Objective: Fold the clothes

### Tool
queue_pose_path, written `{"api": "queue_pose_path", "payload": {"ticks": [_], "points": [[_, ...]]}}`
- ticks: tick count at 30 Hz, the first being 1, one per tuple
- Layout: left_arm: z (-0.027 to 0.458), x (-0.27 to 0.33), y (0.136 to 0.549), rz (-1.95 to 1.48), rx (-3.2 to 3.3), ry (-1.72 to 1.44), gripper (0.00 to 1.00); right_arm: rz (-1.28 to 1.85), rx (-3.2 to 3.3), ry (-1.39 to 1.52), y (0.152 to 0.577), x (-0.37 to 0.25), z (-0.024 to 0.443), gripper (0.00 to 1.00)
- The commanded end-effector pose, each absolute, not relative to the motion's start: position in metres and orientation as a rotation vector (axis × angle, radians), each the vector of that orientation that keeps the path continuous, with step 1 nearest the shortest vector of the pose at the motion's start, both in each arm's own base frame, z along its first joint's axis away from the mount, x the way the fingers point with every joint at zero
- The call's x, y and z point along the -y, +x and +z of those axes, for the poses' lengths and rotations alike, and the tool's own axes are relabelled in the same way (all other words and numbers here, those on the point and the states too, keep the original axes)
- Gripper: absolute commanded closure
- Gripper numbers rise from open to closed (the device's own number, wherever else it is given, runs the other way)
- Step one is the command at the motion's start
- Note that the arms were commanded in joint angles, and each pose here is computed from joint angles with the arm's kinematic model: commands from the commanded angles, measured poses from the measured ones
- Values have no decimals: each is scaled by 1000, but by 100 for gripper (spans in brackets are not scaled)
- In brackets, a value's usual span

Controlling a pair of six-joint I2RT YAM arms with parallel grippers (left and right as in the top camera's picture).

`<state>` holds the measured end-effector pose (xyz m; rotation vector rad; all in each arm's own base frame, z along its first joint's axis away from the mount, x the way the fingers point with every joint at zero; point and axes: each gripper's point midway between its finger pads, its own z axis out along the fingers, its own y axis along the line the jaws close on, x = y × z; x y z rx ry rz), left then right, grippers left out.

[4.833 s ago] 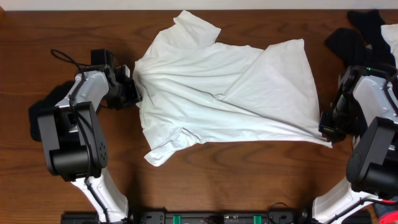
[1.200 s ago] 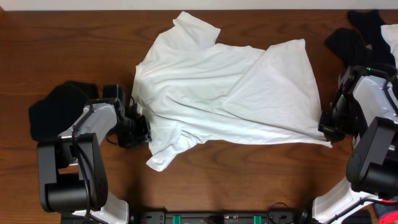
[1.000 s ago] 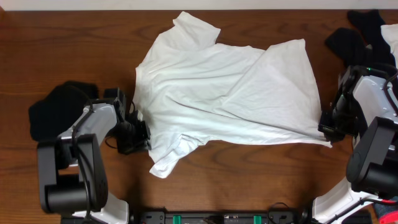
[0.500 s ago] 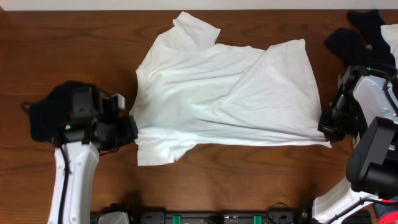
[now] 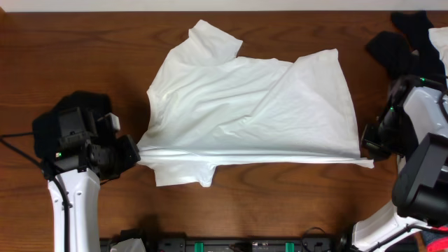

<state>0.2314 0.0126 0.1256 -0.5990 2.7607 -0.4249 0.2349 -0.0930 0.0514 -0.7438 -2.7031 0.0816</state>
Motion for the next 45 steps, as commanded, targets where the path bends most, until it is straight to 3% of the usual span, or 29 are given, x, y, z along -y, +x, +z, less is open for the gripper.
{"api": "queue_pose_path", "payload": {"ticks": [1,7,13,29,45], "points": [[134,-19,234,-401,-2726,-609,94,113,2727,-834,233,106,64,99],[137,-13,236,-459,-2713,-596,94,95,2752,-838,232,106,72,99],[160,10,264,-695,-2563,-528,94,-84,2823,-781,247,86,74,99],[175,1,293,-662,-2438,-489,94,-95,3037,-668,299,66,69,99],[142,20,319,-708,-2520,-415,94,-89,3148,-745,328,75,70,99]]}}
